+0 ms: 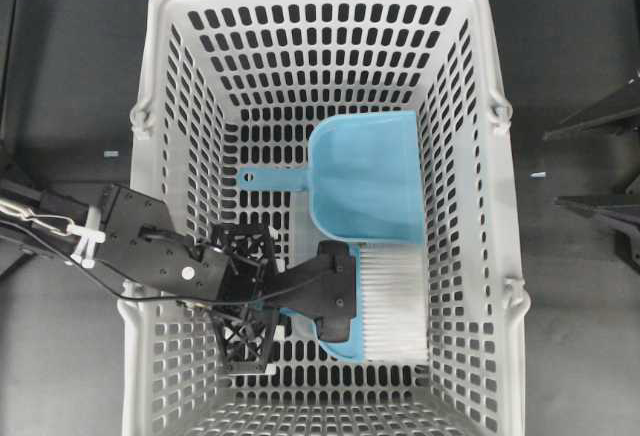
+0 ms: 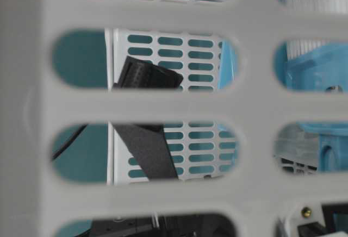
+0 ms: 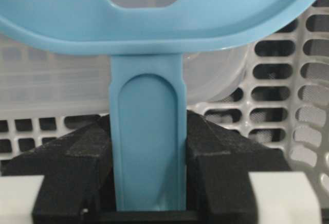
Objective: Pick up the hand brush from the shopping basket with the left arm.
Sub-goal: 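Lift the gripped brush upward out of the basket with the left gripper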
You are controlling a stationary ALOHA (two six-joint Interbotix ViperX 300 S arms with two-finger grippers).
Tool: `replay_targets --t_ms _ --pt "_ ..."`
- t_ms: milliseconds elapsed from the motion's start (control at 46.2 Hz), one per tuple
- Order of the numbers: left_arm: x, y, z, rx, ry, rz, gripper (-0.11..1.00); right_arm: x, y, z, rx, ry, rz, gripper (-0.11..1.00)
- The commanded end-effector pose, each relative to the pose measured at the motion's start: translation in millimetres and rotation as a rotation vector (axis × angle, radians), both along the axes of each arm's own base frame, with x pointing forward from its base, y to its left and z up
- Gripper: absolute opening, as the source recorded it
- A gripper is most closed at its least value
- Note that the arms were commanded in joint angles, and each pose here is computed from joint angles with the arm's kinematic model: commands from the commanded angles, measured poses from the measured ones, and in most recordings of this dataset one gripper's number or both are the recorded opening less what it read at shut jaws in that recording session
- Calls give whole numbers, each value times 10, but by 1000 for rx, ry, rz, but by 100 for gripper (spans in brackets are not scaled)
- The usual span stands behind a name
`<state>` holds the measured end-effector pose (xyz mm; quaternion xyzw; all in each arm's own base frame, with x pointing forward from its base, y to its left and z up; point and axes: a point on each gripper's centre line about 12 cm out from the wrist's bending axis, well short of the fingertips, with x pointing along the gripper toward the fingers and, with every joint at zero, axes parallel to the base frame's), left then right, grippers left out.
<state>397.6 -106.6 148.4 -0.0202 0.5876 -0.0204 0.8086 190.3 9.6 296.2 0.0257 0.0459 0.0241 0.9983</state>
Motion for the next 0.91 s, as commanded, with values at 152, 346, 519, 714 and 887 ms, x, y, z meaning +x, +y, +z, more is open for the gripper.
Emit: replay_targets --t_ms 152,346,519,714,887 --pt "65 -28 462 -25 -104 -5 23 14 6 39 9 -29 2 74" --pt "31 -14 1109 -38 -161 -1 23 11 5 36 9 -29 2 74" --pt "-60 62 1667 -36 -162 17 23 11 5 36 9 -29 2 74" --pt "-159 212 2338 -51 -230 56 23 11 5 36 9 -29 2 74" --pt "-156 197 2629 -68 -293 49 23 10 8 29 11 -27 3 74"
